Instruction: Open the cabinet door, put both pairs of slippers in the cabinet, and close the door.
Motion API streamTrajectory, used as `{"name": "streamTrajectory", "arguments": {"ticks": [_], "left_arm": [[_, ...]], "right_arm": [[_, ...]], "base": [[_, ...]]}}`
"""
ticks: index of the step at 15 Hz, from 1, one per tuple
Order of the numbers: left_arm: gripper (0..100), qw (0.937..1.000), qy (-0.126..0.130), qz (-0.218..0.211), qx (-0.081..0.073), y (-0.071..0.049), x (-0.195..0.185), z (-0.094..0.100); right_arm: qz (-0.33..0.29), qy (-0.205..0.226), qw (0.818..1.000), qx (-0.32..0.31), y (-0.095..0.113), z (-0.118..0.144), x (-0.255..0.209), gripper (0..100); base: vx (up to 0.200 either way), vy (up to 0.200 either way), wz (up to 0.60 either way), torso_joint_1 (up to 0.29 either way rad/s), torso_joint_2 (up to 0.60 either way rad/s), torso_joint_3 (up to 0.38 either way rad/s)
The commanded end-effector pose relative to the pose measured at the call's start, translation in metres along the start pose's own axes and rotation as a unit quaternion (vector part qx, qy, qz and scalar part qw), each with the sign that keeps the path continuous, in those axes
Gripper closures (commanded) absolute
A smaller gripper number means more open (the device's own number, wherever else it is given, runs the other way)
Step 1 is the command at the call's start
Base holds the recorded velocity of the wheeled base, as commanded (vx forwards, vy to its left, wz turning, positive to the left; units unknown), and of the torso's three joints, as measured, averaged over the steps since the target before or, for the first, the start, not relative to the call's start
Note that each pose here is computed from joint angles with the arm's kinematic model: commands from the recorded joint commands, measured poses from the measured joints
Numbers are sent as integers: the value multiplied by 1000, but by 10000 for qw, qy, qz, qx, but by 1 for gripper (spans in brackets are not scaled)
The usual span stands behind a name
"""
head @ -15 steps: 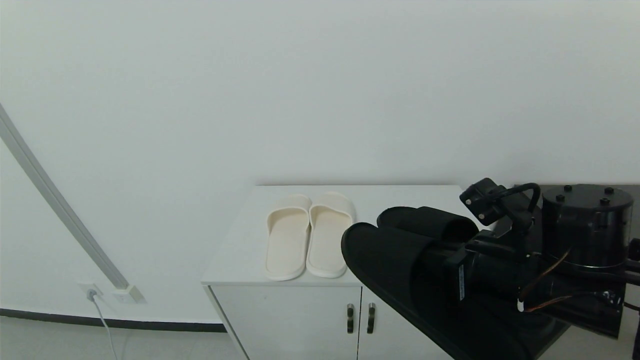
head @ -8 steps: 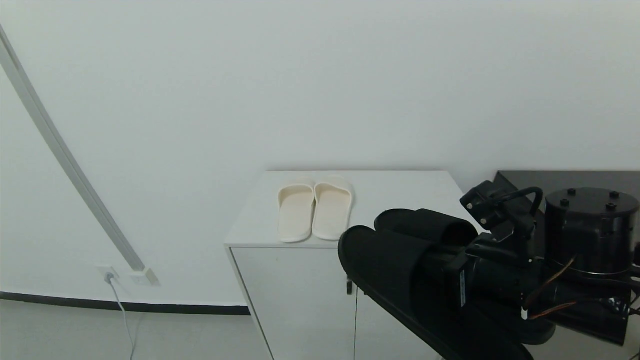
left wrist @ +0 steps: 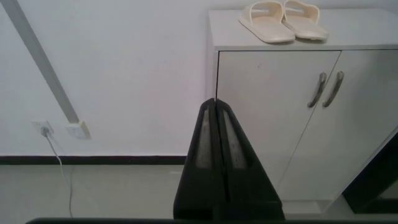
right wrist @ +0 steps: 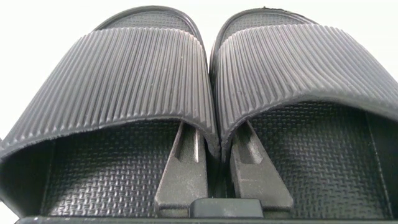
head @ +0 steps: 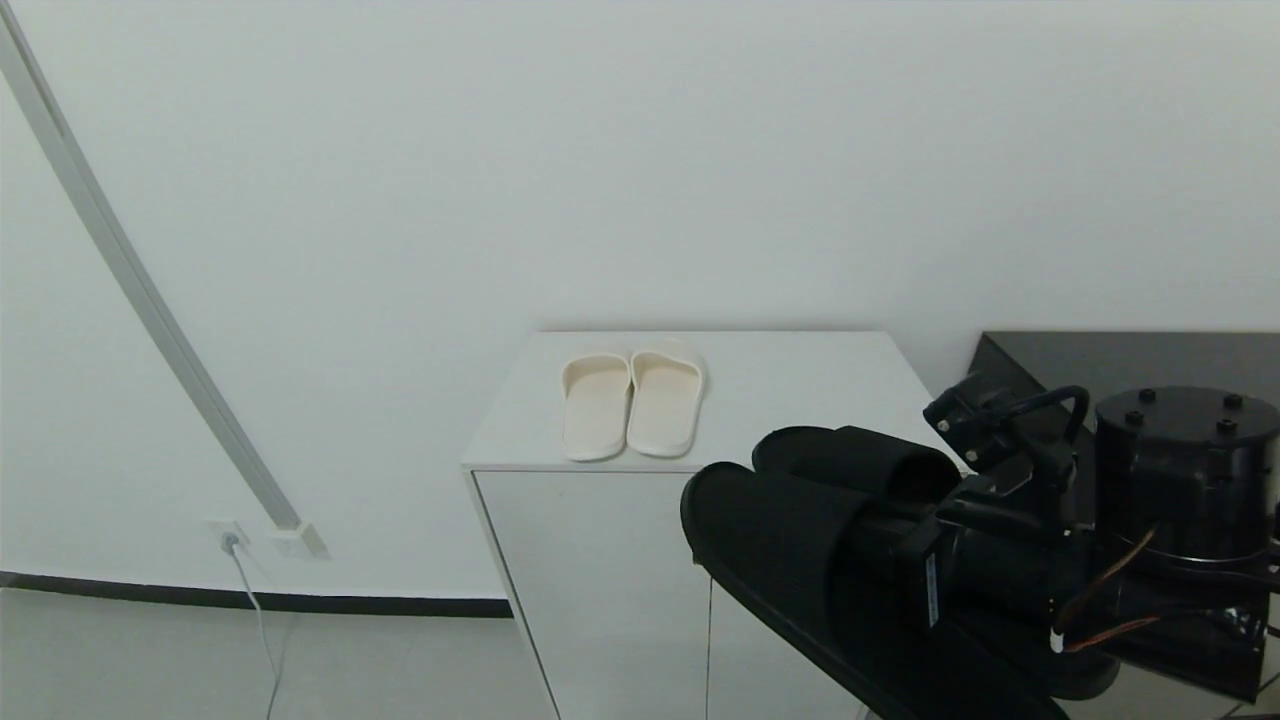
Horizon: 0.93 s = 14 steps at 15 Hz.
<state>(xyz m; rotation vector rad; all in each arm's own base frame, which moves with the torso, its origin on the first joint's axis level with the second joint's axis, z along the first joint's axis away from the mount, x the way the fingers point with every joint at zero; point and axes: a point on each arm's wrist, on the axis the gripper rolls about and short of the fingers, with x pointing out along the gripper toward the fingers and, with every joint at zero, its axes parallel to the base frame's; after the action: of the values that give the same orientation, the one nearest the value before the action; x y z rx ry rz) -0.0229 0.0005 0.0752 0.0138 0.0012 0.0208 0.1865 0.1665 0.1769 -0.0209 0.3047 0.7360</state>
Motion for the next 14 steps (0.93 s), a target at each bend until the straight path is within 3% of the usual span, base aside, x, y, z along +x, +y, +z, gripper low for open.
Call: {"name": "streamTrajectory", "arguments": {"ticks": [1,9,14], "left_arm": [[100,10000,10,3,0,0,0,0],[100,10000,3,26,8,0,0,0],[100,10000,2,-5,0,0,0,0]], "right_arm": [[3,27,10000,-3,0,-2,0,100],[13,112,9998,-149,0,-6,-1,100],[33,136,9998,-157,1,-8,-1,100]], "base": [[0,0,0,0,0,0],[0,0,0,0,0,0],[0,0,0,-151,344,196]]}}
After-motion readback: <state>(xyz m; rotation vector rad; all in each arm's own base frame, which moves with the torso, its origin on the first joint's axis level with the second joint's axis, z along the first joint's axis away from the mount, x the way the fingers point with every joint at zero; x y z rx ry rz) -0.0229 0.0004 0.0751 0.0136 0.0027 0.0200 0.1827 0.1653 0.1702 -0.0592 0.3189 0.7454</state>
